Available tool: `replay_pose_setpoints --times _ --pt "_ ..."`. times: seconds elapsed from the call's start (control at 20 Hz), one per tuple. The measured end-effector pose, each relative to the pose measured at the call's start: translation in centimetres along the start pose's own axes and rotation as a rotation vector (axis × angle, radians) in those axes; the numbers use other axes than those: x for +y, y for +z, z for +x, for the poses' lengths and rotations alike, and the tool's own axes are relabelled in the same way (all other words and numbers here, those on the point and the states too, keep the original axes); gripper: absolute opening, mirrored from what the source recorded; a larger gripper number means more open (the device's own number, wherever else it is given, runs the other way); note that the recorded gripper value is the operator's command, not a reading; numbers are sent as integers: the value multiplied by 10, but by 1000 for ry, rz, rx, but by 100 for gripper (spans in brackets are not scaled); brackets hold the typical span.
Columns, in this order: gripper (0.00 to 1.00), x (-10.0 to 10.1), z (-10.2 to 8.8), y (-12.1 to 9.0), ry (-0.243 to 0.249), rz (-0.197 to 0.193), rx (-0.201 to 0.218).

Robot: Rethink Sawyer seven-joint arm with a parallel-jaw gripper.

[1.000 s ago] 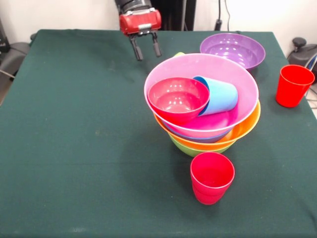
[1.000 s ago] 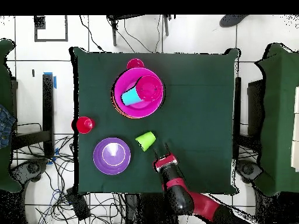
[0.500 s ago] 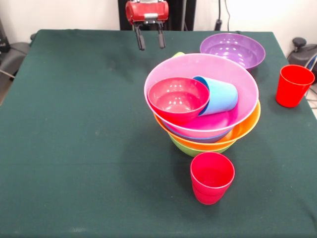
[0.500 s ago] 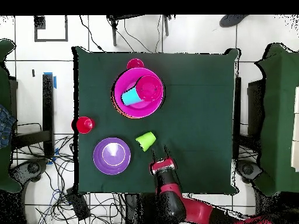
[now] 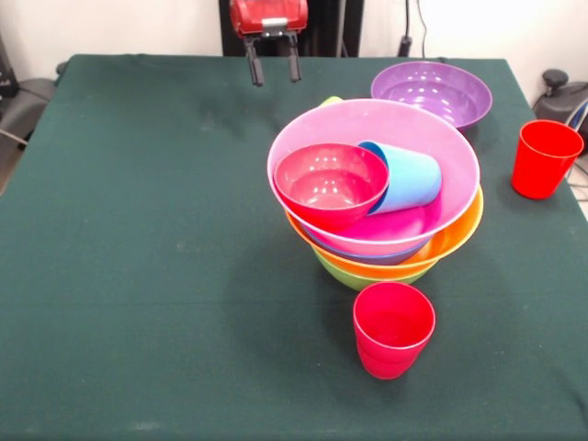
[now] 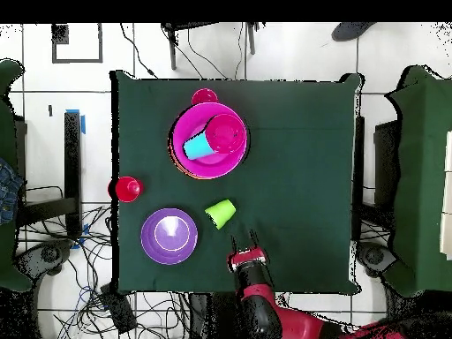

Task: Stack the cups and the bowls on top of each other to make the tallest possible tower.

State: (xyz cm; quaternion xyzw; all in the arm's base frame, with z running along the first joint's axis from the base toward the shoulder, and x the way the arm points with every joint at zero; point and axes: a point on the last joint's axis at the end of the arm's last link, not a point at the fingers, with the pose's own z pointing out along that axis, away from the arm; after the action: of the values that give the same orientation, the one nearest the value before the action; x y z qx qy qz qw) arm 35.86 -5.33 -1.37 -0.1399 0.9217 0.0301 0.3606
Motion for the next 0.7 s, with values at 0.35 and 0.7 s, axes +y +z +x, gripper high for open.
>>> replay_pose_setpoints --times 0.35,0.7 --pt "100 35 -1 7 37 -48 81" --pt "100 67 -6 3 72 -75 147"
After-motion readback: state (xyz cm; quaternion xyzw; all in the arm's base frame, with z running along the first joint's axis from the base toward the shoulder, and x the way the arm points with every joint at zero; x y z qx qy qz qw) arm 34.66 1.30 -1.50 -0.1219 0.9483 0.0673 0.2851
